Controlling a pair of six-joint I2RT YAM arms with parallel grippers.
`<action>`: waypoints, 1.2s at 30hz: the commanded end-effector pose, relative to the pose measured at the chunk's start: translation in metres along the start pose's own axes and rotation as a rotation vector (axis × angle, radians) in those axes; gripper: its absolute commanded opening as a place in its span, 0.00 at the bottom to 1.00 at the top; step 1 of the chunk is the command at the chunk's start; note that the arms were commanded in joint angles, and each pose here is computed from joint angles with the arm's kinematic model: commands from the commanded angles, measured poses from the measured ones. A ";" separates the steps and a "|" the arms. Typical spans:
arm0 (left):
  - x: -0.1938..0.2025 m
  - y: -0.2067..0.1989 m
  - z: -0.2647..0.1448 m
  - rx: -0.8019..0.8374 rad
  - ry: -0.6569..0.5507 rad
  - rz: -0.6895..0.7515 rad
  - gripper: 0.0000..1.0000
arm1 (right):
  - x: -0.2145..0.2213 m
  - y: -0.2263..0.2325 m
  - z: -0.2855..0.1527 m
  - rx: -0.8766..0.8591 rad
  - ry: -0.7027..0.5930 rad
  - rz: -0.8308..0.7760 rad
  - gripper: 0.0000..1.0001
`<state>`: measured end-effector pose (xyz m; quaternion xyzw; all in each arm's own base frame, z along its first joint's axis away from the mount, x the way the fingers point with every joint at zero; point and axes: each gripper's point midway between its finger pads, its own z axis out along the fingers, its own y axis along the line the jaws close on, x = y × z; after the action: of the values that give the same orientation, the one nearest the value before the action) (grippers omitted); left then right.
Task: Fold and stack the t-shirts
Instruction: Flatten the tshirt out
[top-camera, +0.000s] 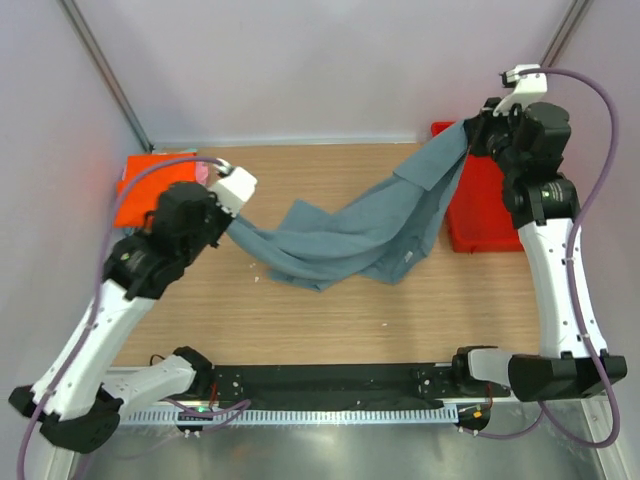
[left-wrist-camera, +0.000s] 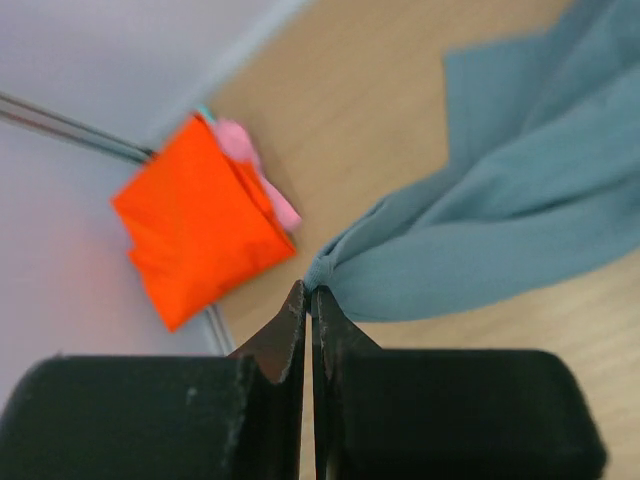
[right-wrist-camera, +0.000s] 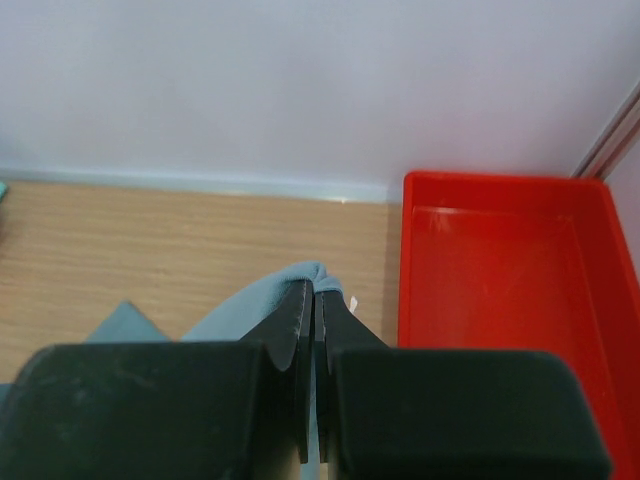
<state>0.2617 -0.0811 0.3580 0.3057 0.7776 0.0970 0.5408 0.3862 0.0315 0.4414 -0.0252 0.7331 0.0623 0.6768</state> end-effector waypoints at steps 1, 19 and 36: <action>0.036 -0.046 0.024 0.153 0.101 -0.013 0.00 | 0.003 -0.007 0.012 0.020 -0.007 -0.010 0.01; 0.059 -0.087 0.170 0.218 0.294 -0.050 0.82 | 0.104 0.008 0.040 -0.075 0.228 0.089 0.01; 0.037 -0.151 0.336 0.671 0.447 -0.482 0.68 | 0.114 0.004 0.021 -0.058 0.229 0.049 0.01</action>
<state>0.5086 -0.2405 0.1028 0.2879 0.9091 -0.1549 0.2581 0.4017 0.0471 0.2981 -0.0280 0.8322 0.1056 0.5436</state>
